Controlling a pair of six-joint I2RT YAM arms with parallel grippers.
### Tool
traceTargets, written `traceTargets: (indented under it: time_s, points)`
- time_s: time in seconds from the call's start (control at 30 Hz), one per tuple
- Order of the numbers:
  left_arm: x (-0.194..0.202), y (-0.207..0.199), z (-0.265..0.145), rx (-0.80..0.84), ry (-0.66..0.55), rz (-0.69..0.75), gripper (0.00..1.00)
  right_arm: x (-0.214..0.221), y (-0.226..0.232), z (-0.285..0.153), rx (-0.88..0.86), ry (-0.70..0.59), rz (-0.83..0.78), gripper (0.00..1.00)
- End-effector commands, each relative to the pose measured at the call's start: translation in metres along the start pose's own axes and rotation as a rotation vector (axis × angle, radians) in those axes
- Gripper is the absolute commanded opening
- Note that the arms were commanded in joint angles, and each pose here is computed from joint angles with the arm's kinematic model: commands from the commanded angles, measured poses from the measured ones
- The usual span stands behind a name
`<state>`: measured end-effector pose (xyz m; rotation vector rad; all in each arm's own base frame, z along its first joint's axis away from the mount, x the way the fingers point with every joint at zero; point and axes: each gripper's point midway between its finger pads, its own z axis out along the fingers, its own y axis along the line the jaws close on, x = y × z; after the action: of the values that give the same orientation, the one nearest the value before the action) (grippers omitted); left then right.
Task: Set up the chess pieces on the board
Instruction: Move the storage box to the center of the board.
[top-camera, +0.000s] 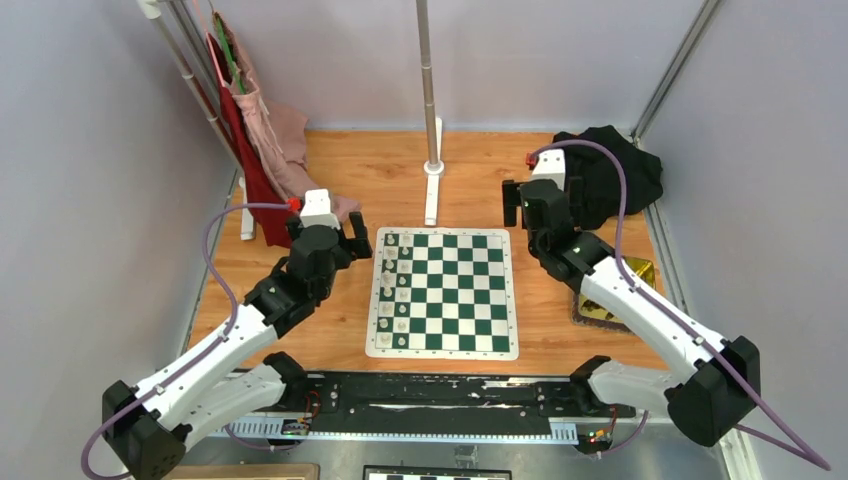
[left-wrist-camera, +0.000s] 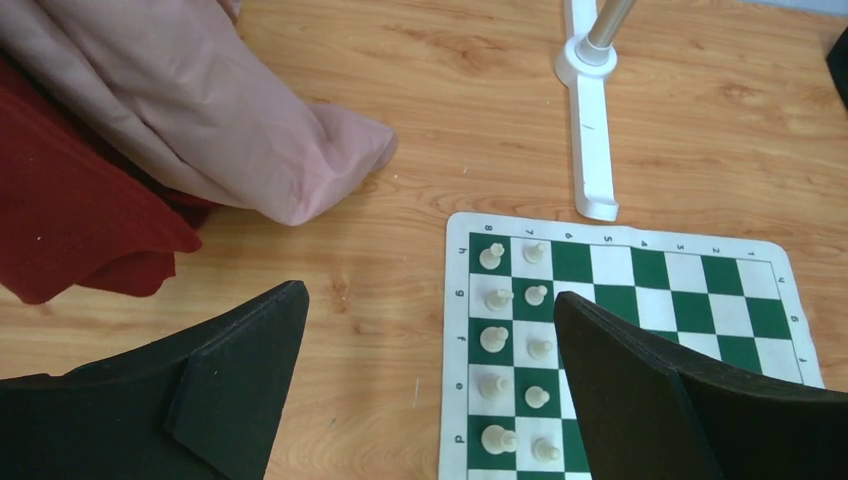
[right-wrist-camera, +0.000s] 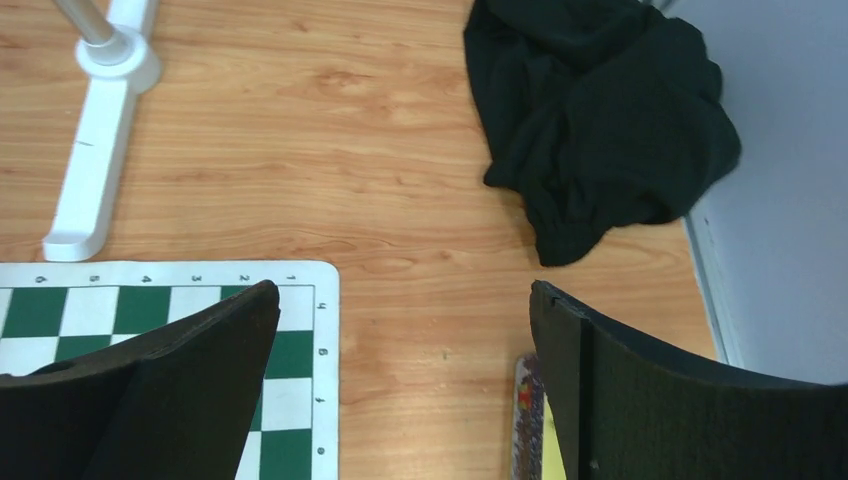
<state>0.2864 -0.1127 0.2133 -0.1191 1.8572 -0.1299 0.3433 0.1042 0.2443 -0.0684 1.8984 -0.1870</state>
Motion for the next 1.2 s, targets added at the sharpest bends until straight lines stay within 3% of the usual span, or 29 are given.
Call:
traceTargets:
  time_s: [0.0,0.27,0.53,0.7,1.17]
  points:
    - [0.011,0.008,-0.003,-0.031,0.009,-0.035,1.0,0.015,-0.036,-0.022,0.198,0.036,0.046,1.0]
    - [0.033,-0.004,-0.003,0.046,0.048,-0.084,1.0,0.083,-0.071,-0.053,0.263,0.089,0.146,0.83]
    - [0.049,-0.003,-0.004,0.064,0.071,-0.094,1.0,0.135,-0.083,-0.045,0.308,0.246,0.157,0.81]
    - [0.053,-0.001,-0.006,0.066,0.07,-0.098,1.0,0.168,-0.088,-0.032,0.313,0.346,0.255,0.78]
    - [0.066,0.002,-0.004,0.059,0.076,-0.122,0.99,0.194,-0.086,-0.001,0.289,0.433,0.301,0.58]
